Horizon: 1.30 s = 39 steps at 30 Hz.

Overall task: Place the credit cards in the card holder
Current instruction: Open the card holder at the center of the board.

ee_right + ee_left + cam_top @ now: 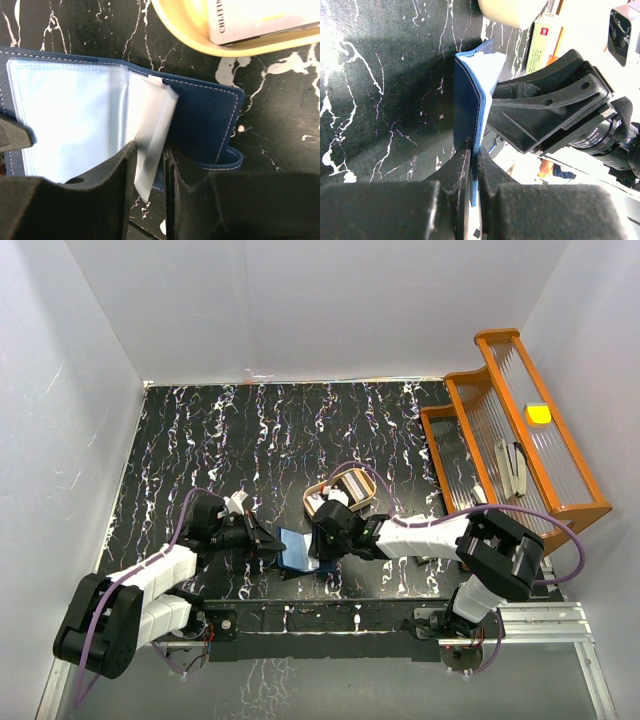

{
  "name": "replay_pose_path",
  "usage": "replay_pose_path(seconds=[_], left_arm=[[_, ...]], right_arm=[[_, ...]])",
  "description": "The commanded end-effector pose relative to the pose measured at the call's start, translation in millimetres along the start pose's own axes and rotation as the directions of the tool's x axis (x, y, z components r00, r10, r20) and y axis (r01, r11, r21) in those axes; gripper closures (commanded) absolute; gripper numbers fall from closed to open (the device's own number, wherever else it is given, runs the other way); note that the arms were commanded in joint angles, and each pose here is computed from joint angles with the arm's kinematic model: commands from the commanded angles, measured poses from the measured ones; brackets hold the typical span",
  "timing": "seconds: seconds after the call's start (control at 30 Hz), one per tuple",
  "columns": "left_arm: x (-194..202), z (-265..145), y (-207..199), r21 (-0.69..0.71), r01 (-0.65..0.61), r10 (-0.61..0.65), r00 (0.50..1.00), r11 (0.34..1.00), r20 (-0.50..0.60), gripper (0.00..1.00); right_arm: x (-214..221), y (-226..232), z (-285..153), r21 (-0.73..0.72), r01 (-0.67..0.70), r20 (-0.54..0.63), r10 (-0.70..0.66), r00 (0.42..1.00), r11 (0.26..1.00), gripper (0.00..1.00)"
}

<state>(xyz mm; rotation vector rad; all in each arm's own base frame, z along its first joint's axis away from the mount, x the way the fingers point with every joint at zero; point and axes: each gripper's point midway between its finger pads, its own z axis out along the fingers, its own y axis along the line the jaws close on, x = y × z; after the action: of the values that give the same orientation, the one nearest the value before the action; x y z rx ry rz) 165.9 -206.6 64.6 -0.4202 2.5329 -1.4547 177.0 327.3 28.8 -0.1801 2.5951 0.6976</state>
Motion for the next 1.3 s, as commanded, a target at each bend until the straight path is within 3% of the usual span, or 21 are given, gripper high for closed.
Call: replay_pose_path(seconds=[0.0, 0.33, 0.67, 0.97, 1.27], left_arm=[[8, -4, -13, 0.058, -0.017, 0.020, 0.999, 0.998, -0.047, 1.00], [6, -2, -19, 0.081, -0.009, 0.013, 0.999, 0.997, -0.049, 1.00], [5, -2, -17, 0.055, -0.013, 0.017, 0.998, 0.998, -0.060, 1.00], [5, -1, -6, 0.021, -0.022, 0.023, 0.999, 1.000, -0.042, 1.00], [5, -3, -6, 0.001, -0.041, 0.041, 0.998, 0.999, -0.050, 1.00]], right_arm=[[13, -65, -6, 0.280, 0.056, -0.033, -0.048, 0.998, 0.958, 0.74], [9, -95, -15, 0.452, 0.109, -0.038, -0.103, 0.994, 0.886, 0.71], [-12, -76, -39, 0.472, 0.125, 0.024, -0.155, 0.988, 0.873, 0.70], [-34, 3, -40, 0.157, 0.132, 0.079, -0.146, 0.986, 0.979, 0.64], [-39, 77, -52, -0.221, 0.115, 0.124, -0.089, 0.988, 0.968, 0.70]])
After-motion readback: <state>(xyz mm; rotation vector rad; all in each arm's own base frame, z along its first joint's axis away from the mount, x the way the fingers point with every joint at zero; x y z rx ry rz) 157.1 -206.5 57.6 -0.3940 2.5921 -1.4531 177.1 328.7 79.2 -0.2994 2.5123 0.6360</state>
